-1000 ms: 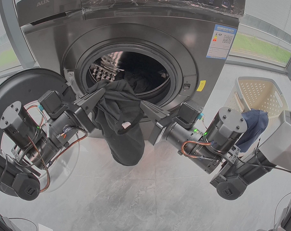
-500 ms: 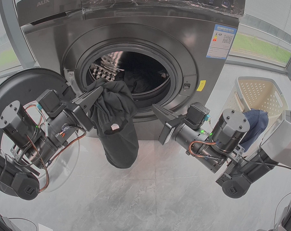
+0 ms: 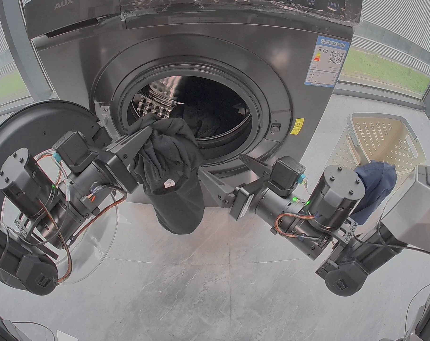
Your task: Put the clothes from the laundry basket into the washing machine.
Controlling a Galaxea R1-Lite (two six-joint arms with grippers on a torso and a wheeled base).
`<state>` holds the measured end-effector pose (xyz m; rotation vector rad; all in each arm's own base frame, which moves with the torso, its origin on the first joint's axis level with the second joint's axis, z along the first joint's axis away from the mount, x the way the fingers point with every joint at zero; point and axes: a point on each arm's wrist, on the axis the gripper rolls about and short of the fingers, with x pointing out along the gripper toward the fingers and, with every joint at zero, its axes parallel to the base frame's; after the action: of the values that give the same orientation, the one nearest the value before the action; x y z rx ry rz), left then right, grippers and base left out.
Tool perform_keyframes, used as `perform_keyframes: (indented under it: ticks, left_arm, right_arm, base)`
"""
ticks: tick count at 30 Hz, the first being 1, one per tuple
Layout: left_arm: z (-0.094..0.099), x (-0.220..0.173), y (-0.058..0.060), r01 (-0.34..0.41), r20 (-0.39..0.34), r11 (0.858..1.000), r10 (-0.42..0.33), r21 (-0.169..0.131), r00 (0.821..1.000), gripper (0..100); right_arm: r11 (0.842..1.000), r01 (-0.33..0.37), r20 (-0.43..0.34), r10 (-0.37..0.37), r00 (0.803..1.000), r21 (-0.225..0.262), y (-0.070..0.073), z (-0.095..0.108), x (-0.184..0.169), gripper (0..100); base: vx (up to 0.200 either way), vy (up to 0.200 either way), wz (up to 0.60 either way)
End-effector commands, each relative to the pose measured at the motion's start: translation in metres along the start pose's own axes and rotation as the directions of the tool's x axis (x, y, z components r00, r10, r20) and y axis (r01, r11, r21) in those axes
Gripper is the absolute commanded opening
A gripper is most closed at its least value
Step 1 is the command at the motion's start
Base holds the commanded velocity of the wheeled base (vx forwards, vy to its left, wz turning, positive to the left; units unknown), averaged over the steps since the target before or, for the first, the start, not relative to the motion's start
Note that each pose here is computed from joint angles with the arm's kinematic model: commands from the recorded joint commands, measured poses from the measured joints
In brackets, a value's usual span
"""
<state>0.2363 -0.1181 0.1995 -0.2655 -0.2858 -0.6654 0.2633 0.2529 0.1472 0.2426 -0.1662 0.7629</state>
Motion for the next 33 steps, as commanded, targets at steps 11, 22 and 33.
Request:
perform_keyframes:
  ticks: [11,22,33]
  left_arm:
    - [-0.002,0.0,0.001,-0.003,-0.008,1.0,0.003,0.0,1.0,0]
    - [-0.003,0.0,-0.001,0.002,-0.011,1.0,-0.002,-0.001,1.0,0]
    - [-0.003,0.0,-0.002,0.008,-0.01,1.0,-0.008,-0.001,1.0,0]
  right_arm:
    - [0.994,-0.106,0.041,0.105,0.994,0.02,0.027,-0.001,0.007,100]
    - [0.991,-0.136,0.073,0.134,0.988,0.021,0.027,-0.004,0.024,100]
    - [0.992,-0.127,0.077,0.126,0.989,0.008,0.023,-0.025,0.054,100]
  base:
    - [0.0,0.0,0.0]
    - [0.0,0.0,0.0]
    - [0.0,0.0,0.0]
